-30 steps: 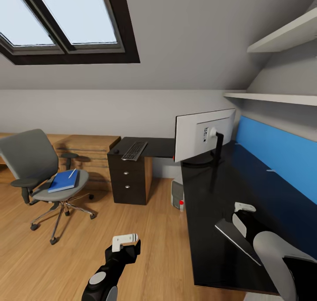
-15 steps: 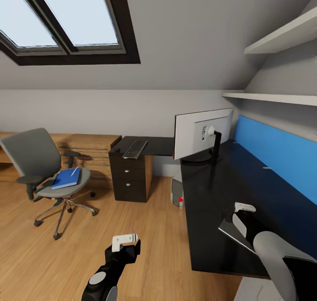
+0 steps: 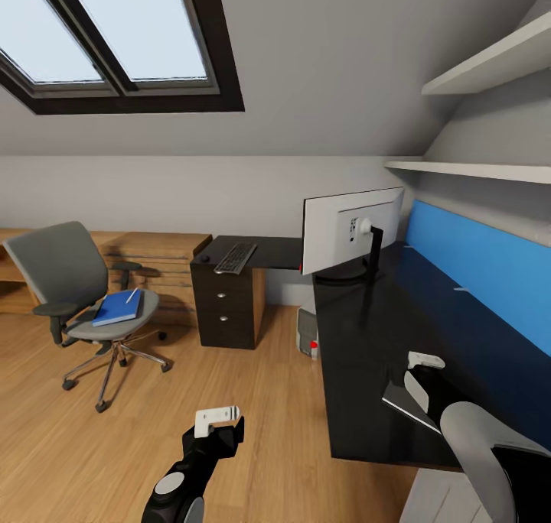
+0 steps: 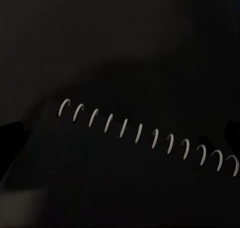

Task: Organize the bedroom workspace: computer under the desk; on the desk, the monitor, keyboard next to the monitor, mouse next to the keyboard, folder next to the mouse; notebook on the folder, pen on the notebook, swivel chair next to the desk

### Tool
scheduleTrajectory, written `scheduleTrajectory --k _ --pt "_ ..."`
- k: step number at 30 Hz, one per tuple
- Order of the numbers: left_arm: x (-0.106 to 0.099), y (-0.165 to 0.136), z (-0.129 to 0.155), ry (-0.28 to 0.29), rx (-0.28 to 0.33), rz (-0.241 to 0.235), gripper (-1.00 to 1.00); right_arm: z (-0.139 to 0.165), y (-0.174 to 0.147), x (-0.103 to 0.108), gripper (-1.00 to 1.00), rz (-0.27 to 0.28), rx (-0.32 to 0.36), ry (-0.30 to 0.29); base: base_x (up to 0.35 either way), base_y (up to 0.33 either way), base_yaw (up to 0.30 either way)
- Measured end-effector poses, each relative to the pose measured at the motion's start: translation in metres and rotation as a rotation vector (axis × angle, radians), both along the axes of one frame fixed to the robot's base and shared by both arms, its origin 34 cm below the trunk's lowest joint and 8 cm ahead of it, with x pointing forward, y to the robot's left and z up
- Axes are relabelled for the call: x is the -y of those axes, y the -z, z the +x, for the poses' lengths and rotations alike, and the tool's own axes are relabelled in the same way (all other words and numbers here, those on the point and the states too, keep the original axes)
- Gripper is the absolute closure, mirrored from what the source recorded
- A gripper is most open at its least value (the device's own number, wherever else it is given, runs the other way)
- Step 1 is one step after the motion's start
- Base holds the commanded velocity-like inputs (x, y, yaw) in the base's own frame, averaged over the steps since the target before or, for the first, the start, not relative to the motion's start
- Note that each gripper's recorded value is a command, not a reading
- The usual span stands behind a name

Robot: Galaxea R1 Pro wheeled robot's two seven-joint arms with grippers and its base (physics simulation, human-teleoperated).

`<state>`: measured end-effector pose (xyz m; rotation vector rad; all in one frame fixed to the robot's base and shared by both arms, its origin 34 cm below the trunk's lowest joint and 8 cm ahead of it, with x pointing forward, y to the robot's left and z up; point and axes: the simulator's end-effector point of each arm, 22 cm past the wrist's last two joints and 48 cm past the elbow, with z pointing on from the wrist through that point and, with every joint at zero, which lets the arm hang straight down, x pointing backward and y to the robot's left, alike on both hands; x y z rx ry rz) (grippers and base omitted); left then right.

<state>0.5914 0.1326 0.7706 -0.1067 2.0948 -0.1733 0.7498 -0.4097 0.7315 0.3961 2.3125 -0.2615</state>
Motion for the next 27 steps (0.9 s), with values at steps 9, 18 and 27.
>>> scheduleTrajectory --k 9,18,27 --pt "0.0 0.0003 0.0 0.0 -0.001 0.0 -1.0 0.0003 0.0001 -0.0011 -1.0 0.001 0.001 -0.002 -0.122 0.0 0.0" --pt "0.0 0.0012 -0.0001 0.0 -0.003 0.001 -1.0 0.0005 0.0003 -0.0012 -1.0 0.001 0.0 -0.003 -0.093 0.0 0.0" --pt "0.0001 0.0016 -0.0005 0.0 -0.004 0.001 -1.0 0.0003 0.0001 -0.0011 -1.0 0.001 0.001 -0.003 -0.147 0.0 0.0"
